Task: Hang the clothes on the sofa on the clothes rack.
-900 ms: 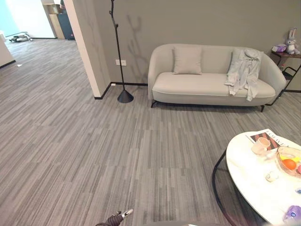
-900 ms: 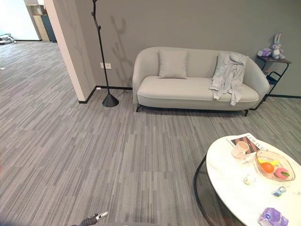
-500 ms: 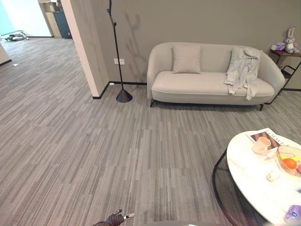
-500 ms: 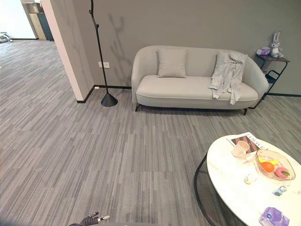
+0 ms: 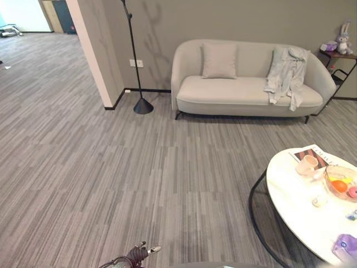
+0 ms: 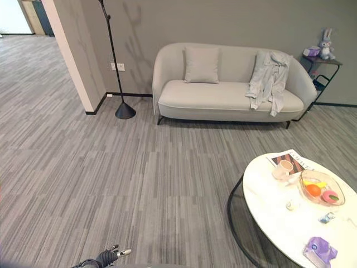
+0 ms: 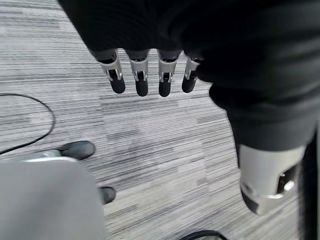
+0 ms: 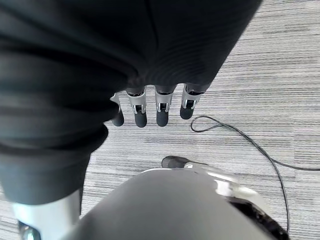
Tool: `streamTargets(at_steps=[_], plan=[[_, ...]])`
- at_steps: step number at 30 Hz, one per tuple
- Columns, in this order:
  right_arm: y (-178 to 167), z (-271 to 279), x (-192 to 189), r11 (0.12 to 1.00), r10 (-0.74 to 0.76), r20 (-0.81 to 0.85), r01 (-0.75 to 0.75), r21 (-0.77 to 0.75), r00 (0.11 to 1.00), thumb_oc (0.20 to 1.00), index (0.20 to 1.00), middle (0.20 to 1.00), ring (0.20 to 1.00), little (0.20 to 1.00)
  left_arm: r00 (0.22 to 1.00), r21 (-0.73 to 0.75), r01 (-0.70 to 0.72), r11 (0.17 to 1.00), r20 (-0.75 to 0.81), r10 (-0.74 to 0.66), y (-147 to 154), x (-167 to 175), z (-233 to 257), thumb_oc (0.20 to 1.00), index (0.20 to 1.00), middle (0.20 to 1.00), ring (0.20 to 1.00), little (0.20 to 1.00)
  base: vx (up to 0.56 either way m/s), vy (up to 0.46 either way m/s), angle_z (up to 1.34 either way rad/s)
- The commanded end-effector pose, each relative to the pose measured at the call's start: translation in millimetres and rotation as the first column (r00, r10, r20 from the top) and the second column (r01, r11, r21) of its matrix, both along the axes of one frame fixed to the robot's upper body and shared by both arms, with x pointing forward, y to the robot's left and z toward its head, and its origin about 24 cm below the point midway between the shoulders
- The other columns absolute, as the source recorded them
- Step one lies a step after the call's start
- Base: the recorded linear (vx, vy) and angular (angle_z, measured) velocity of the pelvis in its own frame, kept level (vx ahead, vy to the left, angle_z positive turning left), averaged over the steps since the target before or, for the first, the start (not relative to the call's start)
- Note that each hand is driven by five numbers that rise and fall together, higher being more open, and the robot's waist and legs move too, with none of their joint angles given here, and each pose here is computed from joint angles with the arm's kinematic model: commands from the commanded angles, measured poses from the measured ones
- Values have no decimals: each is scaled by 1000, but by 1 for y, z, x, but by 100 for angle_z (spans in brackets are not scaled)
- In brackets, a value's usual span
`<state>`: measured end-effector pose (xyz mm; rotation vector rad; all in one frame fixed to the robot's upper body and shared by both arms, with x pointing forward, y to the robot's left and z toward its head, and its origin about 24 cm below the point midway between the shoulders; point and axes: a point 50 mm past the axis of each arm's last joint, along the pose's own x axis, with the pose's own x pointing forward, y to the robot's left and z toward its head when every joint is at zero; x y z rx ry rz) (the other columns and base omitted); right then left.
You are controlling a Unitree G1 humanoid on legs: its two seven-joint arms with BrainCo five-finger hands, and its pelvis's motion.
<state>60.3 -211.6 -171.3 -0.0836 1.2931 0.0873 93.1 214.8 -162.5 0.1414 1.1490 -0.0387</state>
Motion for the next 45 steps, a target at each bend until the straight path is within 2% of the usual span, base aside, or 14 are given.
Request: streamTargets(at_steps=[1,6,11,13,19,29,37,41,45], plan=[[13,1,15,998,52,33,-53,39,998,1000,1000,1000,1000,1000,999,-22,38,999,21,-37,-14,16,0,1000,1000,1000,1000,1000,47,115,-19],[13,2,19,997,59,61,-61,40,996,1000,1000,1000,1000,1000,997,-11,73,997,1,-73,-12,12,-1,1000,1000,1000,1000,1000,211,-21,-10],[18,6,34,994,88,117,-94,48,989,1000,1000,1000,1000,1000,997,1,57,998,48,-57,-6,27,5,1000,1000,1000,1000,1000,230,-80,-9],[15,5,29,994,96,101,-101,38,990,1000,1000,1000,1000,1000,995,-11,76,997,60,-75,-11,31,6,1000,1000,1000,1000,1000,340,-154,12],[2,2,4,995,93,50,-94,16,994,1000,1000,1000,1000,1000,999,-46,47,998,-5,-48,-13,6,-2,1000,1000,1000,1000,1000,487,-329,58],[-9,6,13,1000,30,70,-29,-9,997,1000,1000,1000,1000,1000,1000,-56,-4,998,-8,4,-7,3,-1,1000,1000,1000,1000,1000,263,-162,-8],[14,4,27,997,65,103,-69,36,993,1000,1000,1000,1000,1000,999,-39,-33,999,-11,33,2,4,0,1000,1000,1000,1000,1000,362,95,-39],[26,-2,8,993,95,30,-97,69,995,1000,1000,1000,1000,1000,997,-10,-50,999,-65,49,8,-15,-4,1000,1000,1000,1000,1000,396,233,-53],[30,-4,-1,988,134,-13,-133,77,991,1000,1000,1000,1000,1000,996,9,-19,1000,-83,20,11,-17,-3,1000,1000,1000,1000,1000,362,232,-33]])
